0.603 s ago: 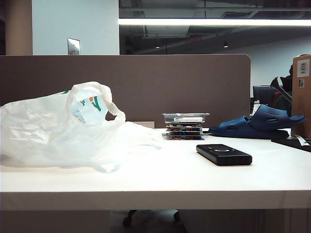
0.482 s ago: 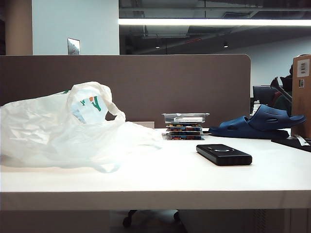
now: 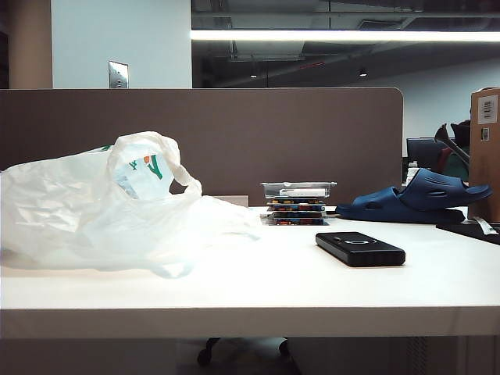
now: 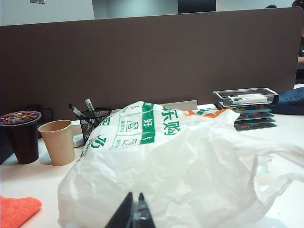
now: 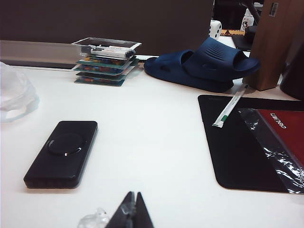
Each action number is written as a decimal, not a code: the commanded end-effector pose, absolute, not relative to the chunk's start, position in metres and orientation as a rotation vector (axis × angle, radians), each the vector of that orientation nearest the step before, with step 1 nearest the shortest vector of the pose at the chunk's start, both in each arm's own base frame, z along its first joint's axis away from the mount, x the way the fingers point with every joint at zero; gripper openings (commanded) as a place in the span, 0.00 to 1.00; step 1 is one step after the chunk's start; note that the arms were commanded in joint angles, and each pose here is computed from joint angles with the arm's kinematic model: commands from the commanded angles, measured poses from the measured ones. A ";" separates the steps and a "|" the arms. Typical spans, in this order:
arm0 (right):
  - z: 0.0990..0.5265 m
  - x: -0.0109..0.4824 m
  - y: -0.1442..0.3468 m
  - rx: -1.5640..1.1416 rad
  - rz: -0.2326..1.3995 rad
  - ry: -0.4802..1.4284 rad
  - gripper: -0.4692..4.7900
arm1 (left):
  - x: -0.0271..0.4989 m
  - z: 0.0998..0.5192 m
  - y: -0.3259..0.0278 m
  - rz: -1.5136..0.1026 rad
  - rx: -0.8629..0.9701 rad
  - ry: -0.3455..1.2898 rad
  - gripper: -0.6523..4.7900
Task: Put the power bank into the bag.
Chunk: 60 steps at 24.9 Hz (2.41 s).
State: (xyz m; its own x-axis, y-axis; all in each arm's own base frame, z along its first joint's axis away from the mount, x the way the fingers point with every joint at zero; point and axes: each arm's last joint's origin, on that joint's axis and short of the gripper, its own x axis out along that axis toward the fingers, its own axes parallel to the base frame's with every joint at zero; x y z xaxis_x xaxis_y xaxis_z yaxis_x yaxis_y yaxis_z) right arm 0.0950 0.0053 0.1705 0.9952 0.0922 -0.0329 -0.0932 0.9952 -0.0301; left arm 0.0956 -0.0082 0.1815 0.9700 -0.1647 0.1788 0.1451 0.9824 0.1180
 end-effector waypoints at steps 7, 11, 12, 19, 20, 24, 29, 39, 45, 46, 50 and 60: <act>0.178 0.094 0.005 -0.005 0.094 -0.016 0.07 | 0.095 0.185 -0.009 -0.179 0.105 -0.208 0.11; 0.184 0.092 0.005 0.024 0.095 -0.029 0.07 | 0.093 0.190 -0.012 -0.285 0.115 -0.225 0.11; 0.186 0.092 0.005 0.026 0.094 -0.035 0.07 | 0.092 0.191 -0.013 -0.328 0.120 -0.231 0.11; 0.217 0.080 0.005 0.059 0.101 -0.055 0.07 | 0.086 0.203 -0.018 -0.539 0.050 -0.205 0.11; 0.223 0.078 0.005 0.059 0.103 -0.051 0.07 | 0.085 0.204 -0.018 -0.560 0.031 -0.188 0.11; 0.249 0.064 0.004 0.059 0.103 -0.063 0.07 | 0.081 0.210 -0.021 -0.663 -0.004 -0.159 0.11; 0.277 0.053 0.004 0.059 0.102 -0.025 0.07 | 0.079 0.210 -0.022 -0.713 -0.027 -0.096 0.11; 0.345 0.076 0.007 0.066 0.151 0.197 0.07 | 0.077 0.207 -0.023 -0.754 -0.040 -0.030 0.11; 0.403 0.113 0.014 0.070 0.229 0.300 0.07 | 0.077 0.207 -0.023 -0.753 -0.040 -0.029 0.11; 0.410 0.119 0.015 0.069 0.240 0.312 0.07 | 0.077 0.207 -0.023 -0.753 -0.040 -0.029 0.11; 0.432 0.147 0.029 0.054 0.305 0.385 0.07 | 0.077 0.207 -0.023 -0.753 -0.040 -0.029 0.11; 0.437 0.226 0.078 -0.014 0.364 0.530 0.17 | 0.077 0.207 -0.023 -0.754 -0.040 -0.029 0.11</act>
